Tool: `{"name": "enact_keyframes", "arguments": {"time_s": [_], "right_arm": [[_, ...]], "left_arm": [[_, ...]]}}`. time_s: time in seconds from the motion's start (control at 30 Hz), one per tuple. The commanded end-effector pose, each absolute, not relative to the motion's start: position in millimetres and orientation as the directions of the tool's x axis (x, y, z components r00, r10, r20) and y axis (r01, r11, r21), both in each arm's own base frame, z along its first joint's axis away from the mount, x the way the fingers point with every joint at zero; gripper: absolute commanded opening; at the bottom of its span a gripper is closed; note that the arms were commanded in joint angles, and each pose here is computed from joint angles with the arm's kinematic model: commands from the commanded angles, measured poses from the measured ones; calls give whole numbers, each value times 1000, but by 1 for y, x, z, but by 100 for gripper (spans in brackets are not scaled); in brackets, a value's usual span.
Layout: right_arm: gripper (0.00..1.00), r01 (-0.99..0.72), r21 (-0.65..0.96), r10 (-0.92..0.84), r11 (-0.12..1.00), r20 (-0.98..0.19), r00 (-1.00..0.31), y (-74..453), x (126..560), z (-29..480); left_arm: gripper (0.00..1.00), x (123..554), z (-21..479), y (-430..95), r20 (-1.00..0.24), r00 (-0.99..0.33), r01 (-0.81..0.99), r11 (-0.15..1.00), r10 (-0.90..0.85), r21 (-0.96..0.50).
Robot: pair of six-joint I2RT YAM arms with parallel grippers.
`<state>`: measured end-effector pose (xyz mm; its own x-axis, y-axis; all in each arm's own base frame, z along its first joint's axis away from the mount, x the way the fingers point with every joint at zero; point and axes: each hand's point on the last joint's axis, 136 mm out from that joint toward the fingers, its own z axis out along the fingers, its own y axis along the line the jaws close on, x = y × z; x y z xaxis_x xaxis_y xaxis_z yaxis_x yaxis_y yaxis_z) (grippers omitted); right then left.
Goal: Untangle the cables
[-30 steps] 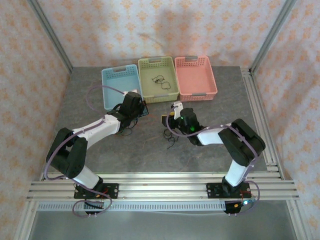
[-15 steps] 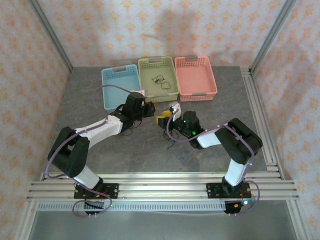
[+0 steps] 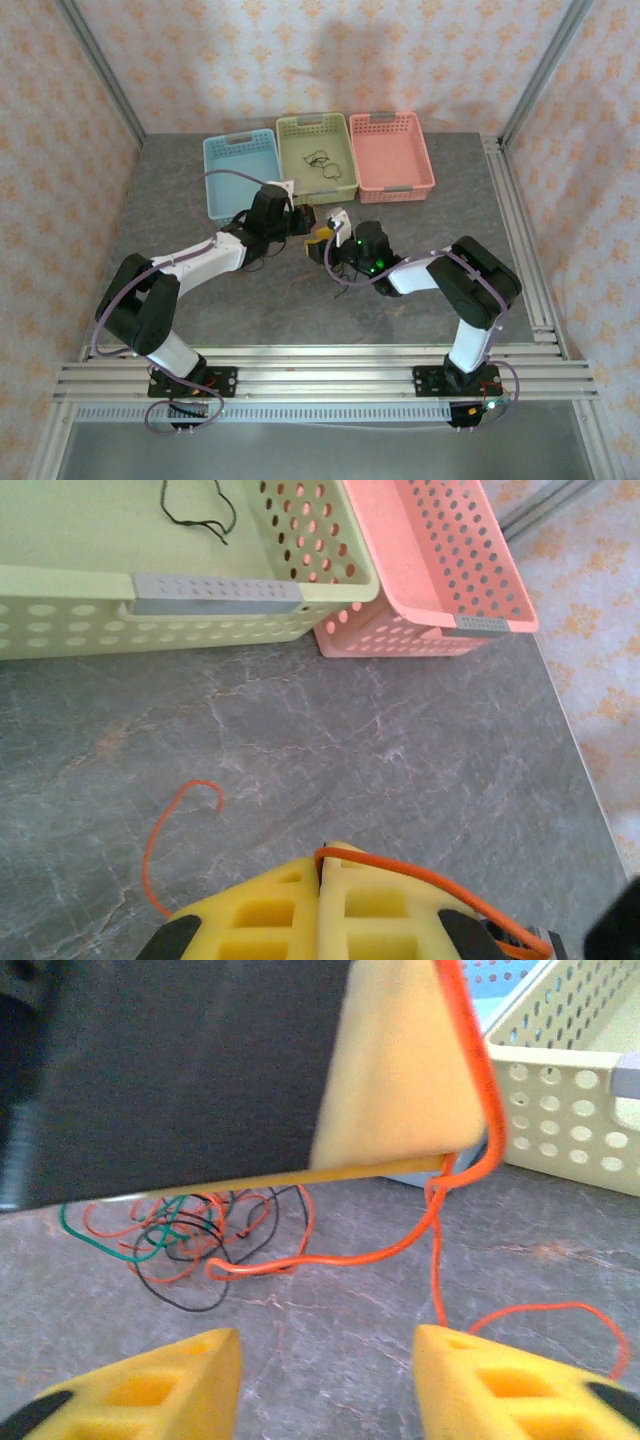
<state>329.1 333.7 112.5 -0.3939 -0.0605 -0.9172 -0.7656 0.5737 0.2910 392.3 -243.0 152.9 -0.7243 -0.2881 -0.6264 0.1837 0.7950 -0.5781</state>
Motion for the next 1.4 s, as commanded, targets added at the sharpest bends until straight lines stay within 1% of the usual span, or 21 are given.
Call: {"name": "enact_keyframes", "arguments": {"time_s": [0.0,0.07,0.1,0.33,0.37,0.43,0.5,0.53,0.6,0.7,0.8,0.87,0.97,1.07,1.2,1.3,1.37], "right_arm": [[31,-726,252,-83,640,-917,-391,329,343,112],[8,-680,210,-100,702,-916,-387,317,350,110],[0,-658,187,-103,730,-921,-375,311,354,110],[0,-550,121,-27,827,-967,-253,278,363,134],[0,-534,122,-12,837,-971,-240,273,364,137],[0,-484,127,22,866,-976,-216,259,368,141],[0,-417,144,68,898,-979,-193,241,372,147],[0,-377,163,100,912,-978,-182,229,374,149],[0,-279,223,185,934,-970,-157,202,379,152],[0,-136,352,339,926,-934,-115,157,384,151],[0,-41,450,447,892,-893,-59,124,383,147],[0,5,493,493,870,-870,-20,108,381,146],[0,62,511,512,857,-859,10,93,378,145],[0,57,506,507,861,-862,2,94,380,144],[0,-10,527,526,850,-849,-44,111,386,141],[0,-70,492,489,868,-870,-59,123,386,148],[5,-73,481,476,874,-876,-74,126,387,146]], "left_arm": [[0,391,167,-252,-660,-701,250,775,-268,-580],[0,391,166,-250,-663,-698,243,782,-270,-574],[0,392,167,-248,-666,-694,237,787,-274,-570],[0,393,167,-240,-677,-681,215,808,-279,-549],[5,392,166,-240,-676,-683,213,809,-278,-548],[30,393,165,-238,-676,-682,203,816,-279,-541],[60,394,163,-235,-678,-680,187,828,-280,-529],[71,394,163,-233,-679,-679,181,832,-280,-525],[79,395,162,-230,-680,-676,166,841,-283,-515],[81,396,159,-227,-678,-678,147,852,-283,-502],[82,397,155,-222,-679,-679,121,869,-281,-480],[82,400,150,-211,-677,-679,67,893,-285,-444],[82,403,142,-201,-669,-686,11,916,-285,-401],[82,404,134,-199,-652,-708,-14,928,-272,-372],[79,406,130,-200,-640,-721,-17,930,-266,-367],[78,407,124,-199,-629,-734,-34,938,-258,-345],[78,408,113,-196,-603,-760,-63,951,-243,-304]]}}
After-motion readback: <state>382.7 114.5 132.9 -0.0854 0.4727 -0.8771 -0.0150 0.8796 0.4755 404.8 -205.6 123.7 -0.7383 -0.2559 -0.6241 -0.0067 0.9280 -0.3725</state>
